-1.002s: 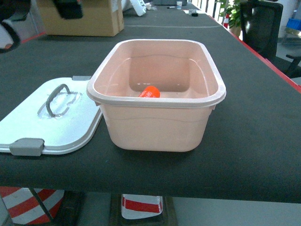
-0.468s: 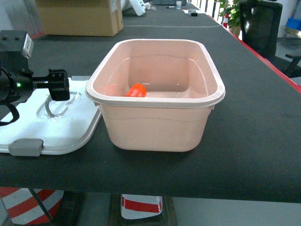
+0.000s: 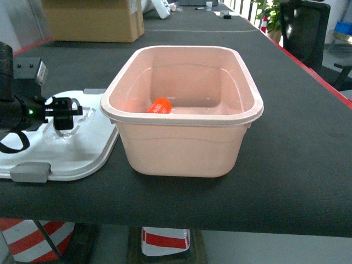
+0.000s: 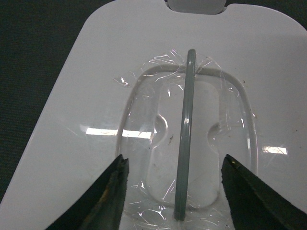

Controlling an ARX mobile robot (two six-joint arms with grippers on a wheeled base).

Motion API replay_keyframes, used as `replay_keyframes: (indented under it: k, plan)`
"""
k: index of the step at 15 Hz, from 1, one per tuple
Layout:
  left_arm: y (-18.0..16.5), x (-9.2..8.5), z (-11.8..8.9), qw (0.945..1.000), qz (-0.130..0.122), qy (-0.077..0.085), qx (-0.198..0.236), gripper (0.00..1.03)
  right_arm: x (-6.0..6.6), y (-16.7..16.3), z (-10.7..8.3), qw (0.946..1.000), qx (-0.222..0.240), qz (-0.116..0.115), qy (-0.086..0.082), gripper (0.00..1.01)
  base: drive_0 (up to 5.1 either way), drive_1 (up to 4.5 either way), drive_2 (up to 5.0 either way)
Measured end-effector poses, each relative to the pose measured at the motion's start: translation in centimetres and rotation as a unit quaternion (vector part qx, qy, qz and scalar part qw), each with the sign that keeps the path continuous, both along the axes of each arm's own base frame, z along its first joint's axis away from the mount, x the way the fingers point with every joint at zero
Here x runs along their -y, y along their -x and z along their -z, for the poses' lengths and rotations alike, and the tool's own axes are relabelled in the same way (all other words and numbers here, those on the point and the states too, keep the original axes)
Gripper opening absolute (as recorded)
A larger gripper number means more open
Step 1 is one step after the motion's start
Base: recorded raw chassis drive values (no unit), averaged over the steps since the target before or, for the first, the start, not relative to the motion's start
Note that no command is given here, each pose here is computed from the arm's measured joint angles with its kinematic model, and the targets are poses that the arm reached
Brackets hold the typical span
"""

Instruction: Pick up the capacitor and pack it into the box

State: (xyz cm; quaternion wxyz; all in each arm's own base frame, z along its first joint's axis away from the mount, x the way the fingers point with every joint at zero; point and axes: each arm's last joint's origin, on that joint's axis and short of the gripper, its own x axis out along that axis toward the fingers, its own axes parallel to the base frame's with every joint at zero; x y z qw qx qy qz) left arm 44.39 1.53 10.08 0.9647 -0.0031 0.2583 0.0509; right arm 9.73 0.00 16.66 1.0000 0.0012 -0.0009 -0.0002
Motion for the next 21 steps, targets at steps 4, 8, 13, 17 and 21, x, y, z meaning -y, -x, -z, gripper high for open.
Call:
replay_keyframes:
  k: [4, 8, 13, 17, 21]
  plan:
    - [-1.1, -0.4, 0.7, 0.9999, 0.012, -0.009, -0.001, 0.02, 0.0, 0.0, 0.0, 1.0000, 0.000, 0.000, 0.000, 0.98, 0.0, 0.00, 0.0]
    - [-0.5, -0.9, -0.9, 0.9999, 0.010, -0.007, 0.003, 0.02, 0.0, 0.0, 0.0, 1.0000, 0.000, 0.000, 0.000, 0.98, 0.0, 0.00, 0.0]
    - [1.1, -2.1, -14.1, 0.9940, -0.034, -0.011, 0.103, 0.02, 0.0, 0.0, 0.0, 1.0000, 0.000, 0.000, 0.000, 0.98, 0.0, 0.00, 0.0]
    - [3.1, 4.8, -20.0, 0.9922, -0.020, 0.000, 0.123, 0.02, 0.0, 0.0, 0.0, 1.0000, 0.000, 0.000, 0.000, 0.98, 0.0, 0.00, 0.0]
    - [4.8, 16.0, -20.2, 0.9939, 0.028, -0.002, 0.106, 0.02, 0.0, 0.0, 0.0, 1.0000, 0.000, 0.000, 0.000, 0.98, 0.0, 0.00, 0.0]
